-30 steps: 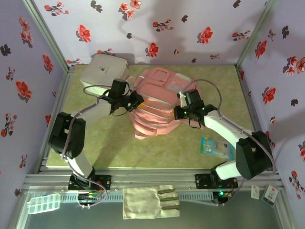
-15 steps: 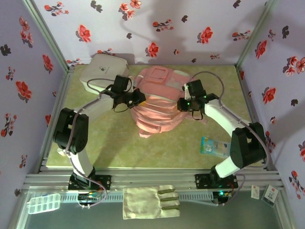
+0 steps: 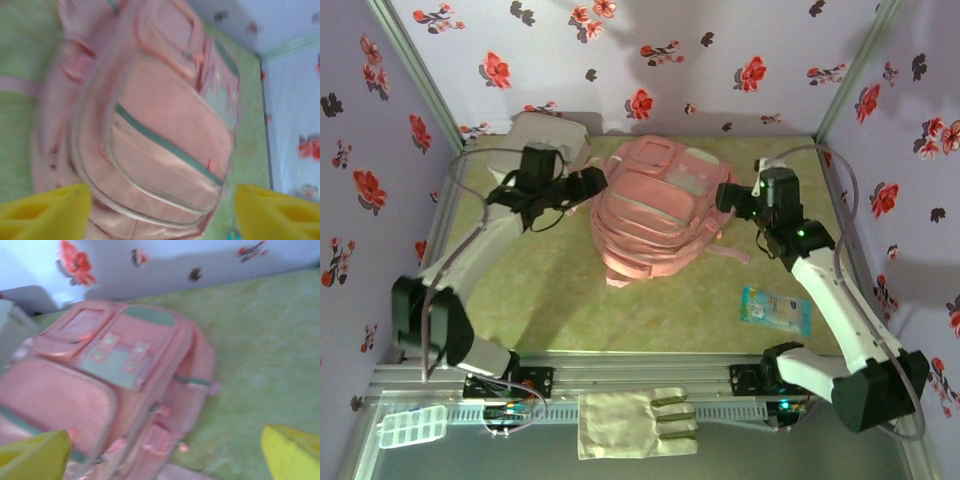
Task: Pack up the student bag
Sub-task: Reset both arms
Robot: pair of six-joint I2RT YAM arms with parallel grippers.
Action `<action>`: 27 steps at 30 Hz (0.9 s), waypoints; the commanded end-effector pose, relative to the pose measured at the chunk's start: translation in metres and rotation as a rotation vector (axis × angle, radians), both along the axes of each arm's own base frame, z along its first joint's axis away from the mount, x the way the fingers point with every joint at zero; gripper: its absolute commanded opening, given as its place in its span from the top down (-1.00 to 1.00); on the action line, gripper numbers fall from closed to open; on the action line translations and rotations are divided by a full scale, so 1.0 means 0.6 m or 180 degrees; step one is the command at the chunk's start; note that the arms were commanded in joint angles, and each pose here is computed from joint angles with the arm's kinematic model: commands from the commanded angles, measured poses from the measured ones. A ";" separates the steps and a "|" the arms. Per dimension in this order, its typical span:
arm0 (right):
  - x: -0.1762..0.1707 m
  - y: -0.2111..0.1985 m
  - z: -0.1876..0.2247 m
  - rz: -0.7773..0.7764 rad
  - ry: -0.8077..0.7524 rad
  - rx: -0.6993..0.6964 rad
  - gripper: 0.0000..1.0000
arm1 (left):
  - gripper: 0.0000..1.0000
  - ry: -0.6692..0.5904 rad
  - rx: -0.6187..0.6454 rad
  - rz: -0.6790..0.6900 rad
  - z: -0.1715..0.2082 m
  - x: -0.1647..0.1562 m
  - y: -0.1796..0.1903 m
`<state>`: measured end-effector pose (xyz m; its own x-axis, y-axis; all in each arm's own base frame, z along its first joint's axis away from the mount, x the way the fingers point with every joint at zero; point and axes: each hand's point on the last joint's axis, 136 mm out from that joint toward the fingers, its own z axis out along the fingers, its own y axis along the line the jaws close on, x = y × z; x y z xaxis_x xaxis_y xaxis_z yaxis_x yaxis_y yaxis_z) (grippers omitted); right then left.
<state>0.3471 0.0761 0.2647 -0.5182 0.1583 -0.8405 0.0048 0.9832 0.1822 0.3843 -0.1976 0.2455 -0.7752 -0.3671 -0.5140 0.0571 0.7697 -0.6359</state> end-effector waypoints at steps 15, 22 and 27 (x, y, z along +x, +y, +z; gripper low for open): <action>-0.045 -0.224 -0.145 -0.1806 -0.0660 -0.0755 -0.99 | -0.99 -0.1381 0.2291 0.2256 -0.064 -0.105 0.405; -0.030 -0.207 -0.227 -0.1439 -0.0550 -0.0699 -0.99 | -0.99 -0.1212 0.2663 0.2049 -0.136 -0.095 0.422; -0.008 -0.192 -0.234 -0.1216 -0.0676 -0.0629 -0.99 | -0.99 -0.1645 0.2480 0.1613 -0.164 -0.069 0.387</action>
<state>0.3252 -0.0470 0.0978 -0.3868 0.1401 -0.9114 0.4101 0.9114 -0.0339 0.3303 0.0460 0.1295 -0.3656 -0.0806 -0.9273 -0.3553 0.9329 0.0590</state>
